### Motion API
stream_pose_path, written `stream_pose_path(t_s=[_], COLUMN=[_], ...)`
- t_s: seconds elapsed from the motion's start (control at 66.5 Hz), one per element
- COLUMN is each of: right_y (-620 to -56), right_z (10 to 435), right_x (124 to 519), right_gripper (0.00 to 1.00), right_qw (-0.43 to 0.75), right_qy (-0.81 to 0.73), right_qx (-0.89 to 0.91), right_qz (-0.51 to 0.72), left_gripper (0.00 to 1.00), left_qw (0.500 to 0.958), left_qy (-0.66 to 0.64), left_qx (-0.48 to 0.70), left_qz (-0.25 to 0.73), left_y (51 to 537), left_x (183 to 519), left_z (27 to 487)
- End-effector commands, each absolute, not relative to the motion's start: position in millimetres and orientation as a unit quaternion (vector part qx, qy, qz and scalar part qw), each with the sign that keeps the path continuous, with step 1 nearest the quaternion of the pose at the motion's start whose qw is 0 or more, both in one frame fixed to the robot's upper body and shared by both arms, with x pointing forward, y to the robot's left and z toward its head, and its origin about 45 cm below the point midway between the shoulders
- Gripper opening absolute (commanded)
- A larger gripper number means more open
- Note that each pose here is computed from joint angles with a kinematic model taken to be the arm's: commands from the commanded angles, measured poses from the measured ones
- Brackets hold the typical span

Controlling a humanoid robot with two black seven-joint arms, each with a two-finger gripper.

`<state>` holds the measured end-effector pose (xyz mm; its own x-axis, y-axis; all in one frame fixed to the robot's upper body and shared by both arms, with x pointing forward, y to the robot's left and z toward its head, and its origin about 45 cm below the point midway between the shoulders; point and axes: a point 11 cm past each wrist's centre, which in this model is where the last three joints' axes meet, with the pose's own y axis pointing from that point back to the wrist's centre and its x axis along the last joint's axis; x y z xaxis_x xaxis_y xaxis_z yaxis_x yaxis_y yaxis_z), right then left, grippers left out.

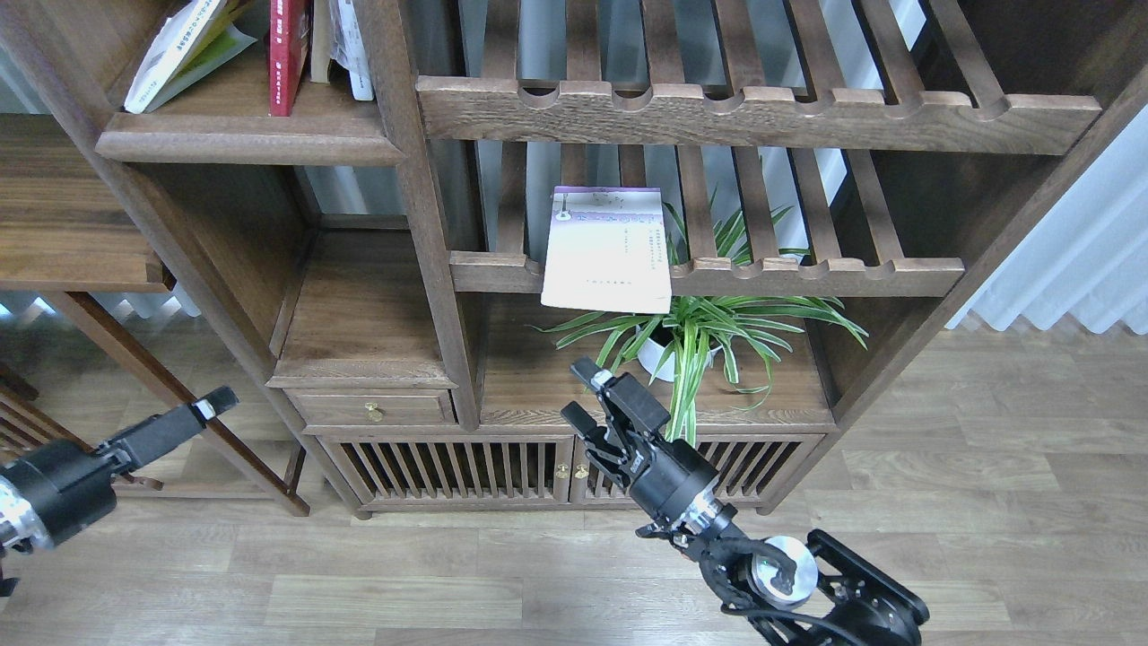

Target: Organize books on shelf

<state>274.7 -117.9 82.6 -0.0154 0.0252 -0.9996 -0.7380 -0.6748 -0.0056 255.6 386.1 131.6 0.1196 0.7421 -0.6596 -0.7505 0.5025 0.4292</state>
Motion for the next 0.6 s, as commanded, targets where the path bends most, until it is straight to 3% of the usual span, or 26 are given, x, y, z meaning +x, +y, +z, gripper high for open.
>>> stream_pose_path(t_s=[0.0,0.586], right_y=[-118.3,-143.9], right_z=[90.6,81.1], right_x=[288.8,340.4], right_gripper=[0.99,0.99], right_qw=[0.291,0.248], right_qy=[0.278,0.352], right_qx=[-0.650,-0.653], right_qz=[0.644,0.623], left_gripper=[1.00,1.00], left_qw=[0.744,0.733], left_qy=[0.441,0.447], left_qx=[-0.006,-0.009], left_qz=[0.502,0.513], left_y=[387.4,395.4], left_x=[255.1,253.2], left_z=[128.5,122.5])
